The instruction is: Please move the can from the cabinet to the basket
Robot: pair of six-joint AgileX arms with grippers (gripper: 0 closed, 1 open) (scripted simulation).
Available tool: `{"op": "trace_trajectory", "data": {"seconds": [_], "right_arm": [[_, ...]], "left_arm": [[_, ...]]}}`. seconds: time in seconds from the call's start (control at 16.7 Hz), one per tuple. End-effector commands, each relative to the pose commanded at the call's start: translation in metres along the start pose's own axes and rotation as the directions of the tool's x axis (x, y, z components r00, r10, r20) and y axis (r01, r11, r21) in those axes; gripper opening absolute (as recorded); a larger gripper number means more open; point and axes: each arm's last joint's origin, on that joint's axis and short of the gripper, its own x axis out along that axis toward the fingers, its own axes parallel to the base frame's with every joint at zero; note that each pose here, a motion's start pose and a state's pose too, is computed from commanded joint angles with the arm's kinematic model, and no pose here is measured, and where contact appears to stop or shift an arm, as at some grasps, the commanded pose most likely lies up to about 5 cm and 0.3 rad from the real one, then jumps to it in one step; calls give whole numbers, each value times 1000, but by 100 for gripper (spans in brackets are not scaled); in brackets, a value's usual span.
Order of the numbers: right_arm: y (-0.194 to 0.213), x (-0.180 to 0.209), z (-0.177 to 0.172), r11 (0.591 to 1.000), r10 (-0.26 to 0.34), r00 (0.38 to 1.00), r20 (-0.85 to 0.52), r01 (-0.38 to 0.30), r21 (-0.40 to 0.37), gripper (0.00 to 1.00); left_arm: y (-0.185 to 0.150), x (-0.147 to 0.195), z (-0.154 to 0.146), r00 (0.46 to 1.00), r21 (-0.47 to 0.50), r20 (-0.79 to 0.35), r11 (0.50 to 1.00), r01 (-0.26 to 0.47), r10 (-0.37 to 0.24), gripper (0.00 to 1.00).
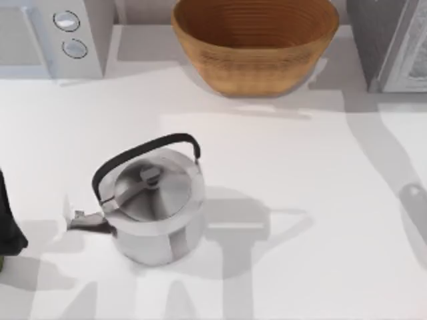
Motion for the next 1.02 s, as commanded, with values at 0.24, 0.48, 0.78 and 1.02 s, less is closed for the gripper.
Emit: {"op": "trace_trajectory", "data": {"seconds": [0.24, 0.48, 0.78, 1.02], "right_arm": [[-11, -15, -11, 1000, -1, 1000, 5, 1, 2, 0], [-30, -38, -50, 1000, -4, 1000, -11, 4, -3, 0], [-54, -74, -146, 1000, -5, 998, -57, 4, -11, 0], [-67, -99, -247, 1000, -2, 997, -84, 2, -10, 0]], "left_arm": [[0, 0, 0, 1000, 0, 0, 1000, 0, 0, 100], [0, 0, 0, 1000, 0, 0, 1000, 0, 0, 100], [0, 0, 0, 1000, 0, 0, 1000, 0, 0, 100], [0, 0, 0, 1000, 0, 0, 1000, 0, 0, 100]]}}
